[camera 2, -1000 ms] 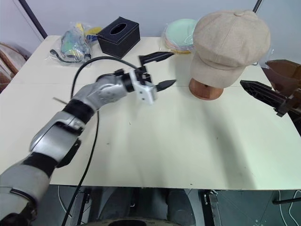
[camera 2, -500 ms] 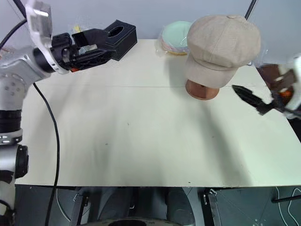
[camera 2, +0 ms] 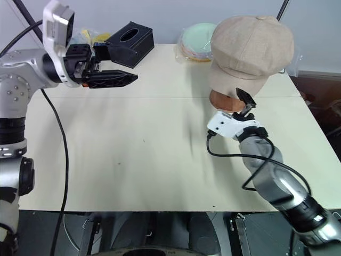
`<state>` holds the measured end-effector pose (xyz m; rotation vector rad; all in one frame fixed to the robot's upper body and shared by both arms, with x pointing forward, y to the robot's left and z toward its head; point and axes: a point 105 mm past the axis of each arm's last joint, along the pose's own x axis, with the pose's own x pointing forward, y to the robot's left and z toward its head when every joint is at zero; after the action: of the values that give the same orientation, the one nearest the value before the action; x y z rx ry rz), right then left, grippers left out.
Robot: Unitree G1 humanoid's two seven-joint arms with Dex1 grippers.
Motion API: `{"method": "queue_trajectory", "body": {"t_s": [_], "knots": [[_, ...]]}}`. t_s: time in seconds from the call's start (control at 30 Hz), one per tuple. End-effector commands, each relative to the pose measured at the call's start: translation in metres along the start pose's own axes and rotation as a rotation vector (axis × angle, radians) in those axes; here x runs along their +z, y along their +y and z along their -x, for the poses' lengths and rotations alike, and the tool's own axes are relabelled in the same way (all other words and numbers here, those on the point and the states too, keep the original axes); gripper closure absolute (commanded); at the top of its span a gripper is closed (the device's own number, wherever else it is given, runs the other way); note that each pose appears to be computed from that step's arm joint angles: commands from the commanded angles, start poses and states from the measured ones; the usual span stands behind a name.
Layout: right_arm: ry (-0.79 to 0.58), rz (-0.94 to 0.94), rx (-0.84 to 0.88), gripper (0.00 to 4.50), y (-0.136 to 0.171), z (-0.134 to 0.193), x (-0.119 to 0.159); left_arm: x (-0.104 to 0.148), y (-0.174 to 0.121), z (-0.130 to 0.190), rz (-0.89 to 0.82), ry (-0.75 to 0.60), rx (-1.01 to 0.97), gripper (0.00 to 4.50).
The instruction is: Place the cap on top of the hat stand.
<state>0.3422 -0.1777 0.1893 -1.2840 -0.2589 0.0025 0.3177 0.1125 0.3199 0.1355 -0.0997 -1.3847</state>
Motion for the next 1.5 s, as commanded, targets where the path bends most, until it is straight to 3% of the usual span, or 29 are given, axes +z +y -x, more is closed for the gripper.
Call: {"method": "queue_trajectory", "body": {"t_s": [0.03, 0.13, 0.2, 0.27, 0.47, 0.67, 0.93, 1.13, 1.27, 1.5], "knots": [[-0.027, 0.055, -0.125, 0.0, -0.018, -0.015, 0.007, 0.015, 0.0, 0.002, -0.055, -0.019, 0.006, 0.03], [-0.01, 0.051, -0.145, 0.0, -0.016, -0.025, 0.006, 0.014, 0.001, 0.002, -0.059, -0.014, 0.014, 0.03], [-0.01, 0.045, -0.145, 0.55, -0.013, -0.028, 0.006, 0.013, 0.001, 0.001, -0.062, -0.01, 0.016, 0.0], [-0.002, 0.034, -0.137, 1.38, -0.011, -0.029, 0.003, 0.014, 0.001, 0.001, -0.063, -0.012, 0.017, 0.0], [0.012, 0.029, -0.16, 4.44, -0.018, -0.031, -0.004, 0.016, 0.002, 0.002, -0.067, -0.021, 0.028, 0.0], [0.016, 0.055, -0.184, 4.44, -0.025, -0.026, -0.01, 0.019, 0.003, 0.002, -0.074, -0.036, 0.038, 0.0], [-0.217, 0.261, -0.164, 4.44, -0.047, 0.003, 0.003, 0.02, 0.006, 0.003, -0.077, -0.046, 0.047, 0.0], [-0.339, 0.405, -0.143, 4.44, -0.076, 0.01, -0.012, 0.021, 0.006, 0.002, -0.079, -0.055, 0.037, 0.0], [-0.397, 0.452, -0.091, 4.44, -0.073, 0.01, -0.027, 0.022, 0.007, 0.002, -0.087, -0.058, 0.035, 0.0], [-0.374, 0.386, -0.07, 4.44, -0.059, 0.0, -0.045, 0.022, 0.006, 0.001, -0.094, -0.061, 0.038, 0.0]]}}
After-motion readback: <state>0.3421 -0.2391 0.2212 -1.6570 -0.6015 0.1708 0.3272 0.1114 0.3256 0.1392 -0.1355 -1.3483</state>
